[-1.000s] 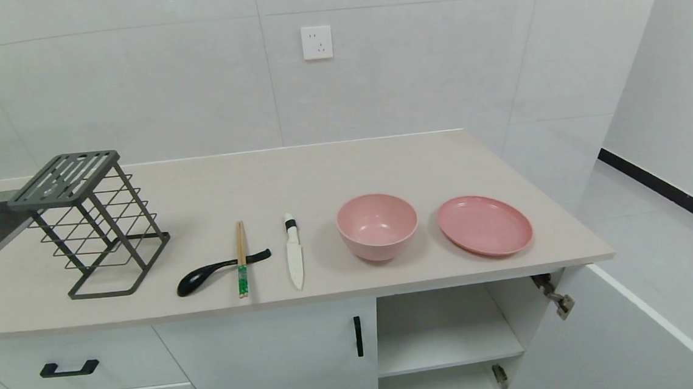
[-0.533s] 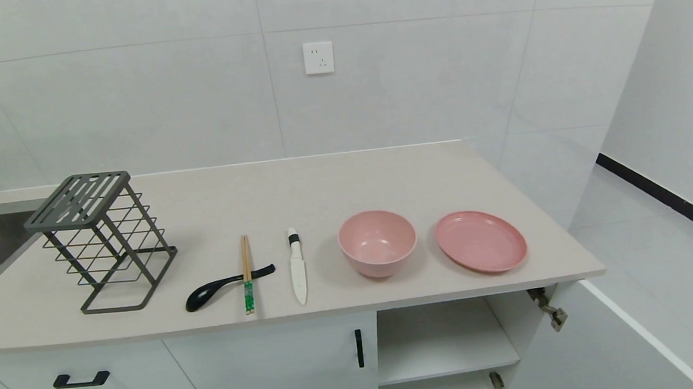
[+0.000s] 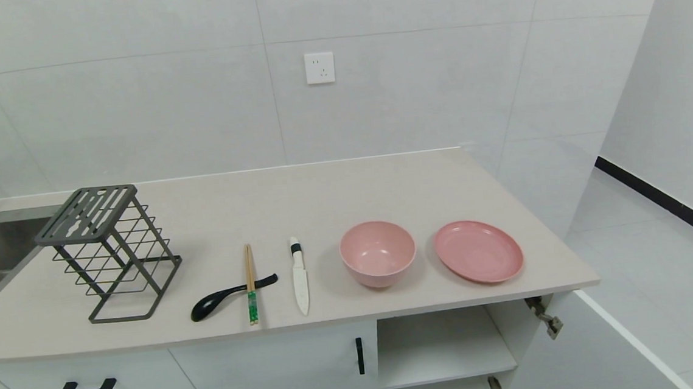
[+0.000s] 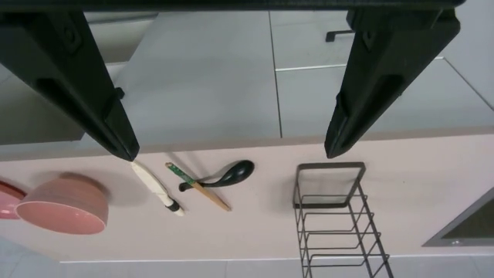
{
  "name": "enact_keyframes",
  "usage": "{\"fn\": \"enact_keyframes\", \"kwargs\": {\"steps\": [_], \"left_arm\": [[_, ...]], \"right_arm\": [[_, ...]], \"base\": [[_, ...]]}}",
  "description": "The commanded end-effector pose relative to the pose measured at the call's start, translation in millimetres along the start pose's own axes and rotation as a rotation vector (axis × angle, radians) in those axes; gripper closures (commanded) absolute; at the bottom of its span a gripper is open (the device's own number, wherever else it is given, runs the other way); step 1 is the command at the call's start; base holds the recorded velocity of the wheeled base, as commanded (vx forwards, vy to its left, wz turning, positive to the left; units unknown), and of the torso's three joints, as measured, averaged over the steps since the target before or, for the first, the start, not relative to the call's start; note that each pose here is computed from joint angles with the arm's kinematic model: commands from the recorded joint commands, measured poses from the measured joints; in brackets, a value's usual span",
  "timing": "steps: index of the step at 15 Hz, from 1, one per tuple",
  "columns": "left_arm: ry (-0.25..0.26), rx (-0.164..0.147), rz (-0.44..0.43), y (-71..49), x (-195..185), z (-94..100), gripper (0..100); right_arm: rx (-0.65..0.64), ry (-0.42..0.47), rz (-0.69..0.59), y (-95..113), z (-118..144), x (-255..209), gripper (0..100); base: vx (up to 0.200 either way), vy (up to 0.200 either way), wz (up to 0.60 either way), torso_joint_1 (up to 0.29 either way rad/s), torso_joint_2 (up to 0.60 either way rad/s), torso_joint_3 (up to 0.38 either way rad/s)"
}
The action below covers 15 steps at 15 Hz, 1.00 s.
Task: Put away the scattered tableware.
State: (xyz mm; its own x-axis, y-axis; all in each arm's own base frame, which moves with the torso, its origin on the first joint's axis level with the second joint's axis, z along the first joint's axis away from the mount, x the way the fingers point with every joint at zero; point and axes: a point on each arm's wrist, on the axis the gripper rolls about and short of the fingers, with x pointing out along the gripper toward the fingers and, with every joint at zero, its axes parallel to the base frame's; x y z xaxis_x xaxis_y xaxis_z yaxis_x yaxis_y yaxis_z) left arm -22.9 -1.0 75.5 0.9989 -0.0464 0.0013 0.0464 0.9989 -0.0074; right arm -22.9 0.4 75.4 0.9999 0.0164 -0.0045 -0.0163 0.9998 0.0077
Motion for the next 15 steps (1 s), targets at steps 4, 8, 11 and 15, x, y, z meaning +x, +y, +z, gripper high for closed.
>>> {"fn": "enact_keyframes", "kwargs": {"steps": [4, 8, 11, 15], "left_arm": [[0.001, 0.000, 0.000, 0.0, 0.1, 0.0, 0], [0.001, 0.000, 0.002, 0.0, 0.1, 0.0, 0], [0.001, 0.000, 0.002, 0.0, 0.1, 0.0, 0], [0.001, 0.000, 0.002, 0.0, 0.1, 0.0, 0]], "right_arm": [[0.002, 0.000, 0.000, 0.0, -0.1, 0.0, 0], [0.002, 0.000, 0.000, 0.0, -0.1, 0.0, 0], [0.002, 0.000, 0.000, 0.0, -0.1, 0.0, 0], [0.002, 0.002, 0.000, 0.0, -0.5, 0.1, 0]], "base": [[0.000, 0.000, 0.00, 0.000, 0.00, 0.000], [0.000, 0.000, -0.45, 0.001, 0.00, 0.003], [0.000, 0.000, 0.00, 0.000, 0.00, 0.000], [0.150, 0.000, 0.00, -0.003, 0.00, 0.003]]}}
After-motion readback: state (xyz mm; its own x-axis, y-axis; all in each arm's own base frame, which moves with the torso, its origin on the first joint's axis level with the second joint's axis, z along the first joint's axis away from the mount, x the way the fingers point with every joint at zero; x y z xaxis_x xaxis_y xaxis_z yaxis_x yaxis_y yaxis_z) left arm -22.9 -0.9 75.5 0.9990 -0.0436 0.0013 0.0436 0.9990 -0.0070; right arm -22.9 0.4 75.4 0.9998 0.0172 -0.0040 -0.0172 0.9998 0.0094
